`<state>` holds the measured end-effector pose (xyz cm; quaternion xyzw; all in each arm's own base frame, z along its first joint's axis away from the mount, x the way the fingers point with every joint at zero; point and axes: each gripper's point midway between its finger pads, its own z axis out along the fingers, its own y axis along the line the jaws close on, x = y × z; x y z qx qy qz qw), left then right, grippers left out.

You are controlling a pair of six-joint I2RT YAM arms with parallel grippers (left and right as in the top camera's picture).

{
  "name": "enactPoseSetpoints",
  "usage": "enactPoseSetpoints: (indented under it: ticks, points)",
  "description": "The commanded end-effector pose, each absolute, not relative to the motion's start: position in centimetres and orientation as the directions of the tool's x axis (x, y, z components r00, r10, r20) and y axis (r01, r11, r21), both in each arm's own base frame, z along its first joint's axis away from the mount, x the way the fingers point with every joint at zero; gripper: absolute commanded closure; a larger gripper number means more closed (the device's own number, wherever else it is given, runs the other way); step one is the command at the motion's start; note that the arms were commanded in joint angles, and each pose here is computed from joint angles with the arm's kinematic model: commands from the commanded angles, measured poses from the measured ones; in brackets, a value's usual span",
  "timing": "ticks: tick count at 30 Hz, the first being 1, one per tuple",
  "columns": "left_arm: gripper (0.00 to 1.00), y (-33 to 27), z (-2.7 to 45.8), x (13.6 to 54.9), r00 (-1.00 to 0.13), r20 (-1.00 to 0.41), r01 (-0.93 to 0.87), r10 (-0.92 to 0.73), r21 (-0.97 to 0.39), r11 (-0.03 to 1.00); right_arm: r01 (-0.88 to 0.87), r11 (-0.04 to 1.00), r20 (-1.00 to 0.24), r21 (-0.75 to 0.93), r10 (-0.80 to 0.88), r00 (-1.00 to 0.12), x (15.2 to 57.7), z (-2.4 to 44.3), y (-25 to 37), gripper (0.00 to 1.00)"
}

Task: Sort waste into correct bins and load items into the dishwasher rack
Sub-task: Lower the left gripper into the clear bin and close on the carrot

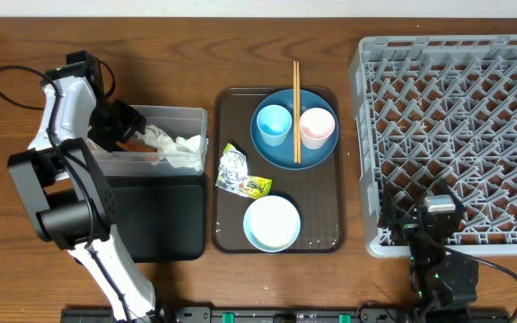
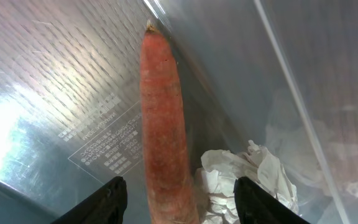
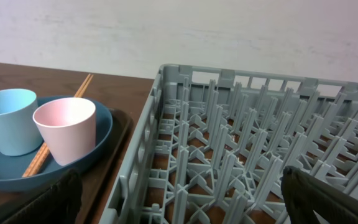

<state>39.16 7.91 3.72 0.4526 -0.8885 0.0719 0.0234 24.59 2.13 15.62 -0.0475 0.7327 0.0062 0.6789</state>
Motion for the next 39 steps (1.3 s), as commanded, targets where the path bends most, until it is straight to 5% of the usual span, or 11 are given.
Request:
enactPoseSetpoints:
  ticks: [1,15,21,23,26,31,35,39]
  points:
    - [0.42,6.9,2.7,38.7,-0.601,0.153,-0.799,-0.785,-0.09,0.594,-0.066,0.996,-0.995,-0.061,-0.066,-0.078,24.6,15.5,1.9,0.01]
    - [0.41,8.1,9.3,39.8,-0.69,0.022,-0.724,-0.723,-0.034,0.689,-0.066,0.996,-0.995,-0.061,-0.066,-0.078,24.6,15.5,1.9,0.01]
    - [0.53,8.3,9.3,38.7,-0.684,0.019,-0.728,-0.729,0.046,0.684,-0.066,0.996,-0.995,-0.061,-0.066,-0.078,24.6,15.5,1.9,0.01]
    - [0.55,8.2,9.0,38.3,-0.665,0.026,-0.744,-0.746,0.058,0.665,-0.066,0.996,-0.995,-0.061,-0.066,-0.078,24.6,15.5,1.9,0.01]
    - [0.72,8.1,8.5,37.8,-0.612,0.041,-0.787,-0.79,0.075,0.613,-0.066,0.996,-0.995,-0.061,-0.066,-0.078,24.6,15.5,1.9,0.01]
    - [0.78,7.6,7.7,36.8,-0.45,0.05,-0.884,-0.892,0.114,0.453,-0.066,0.996,-0.995,-0.061,-0.066,-0.078,24.6,15.5,1.9,0.01]
    - [0.79,6.9,7.5,36.3,-0.323,0.042,-0.935,-0.946,0.139,0.325,-0.066,0.996,-0.995,-0.061,-0.066,-0.078,24.6,15.5,1.9,0.01]
    - [0.73,6.8,7.4,37.0,-0.307,0.011,-0.944,-0.952,0.124,0.306,-0.066,0.996,-0.995,-0.061,-0.066,-0.078,24.6,15.5,1.9,0.01]
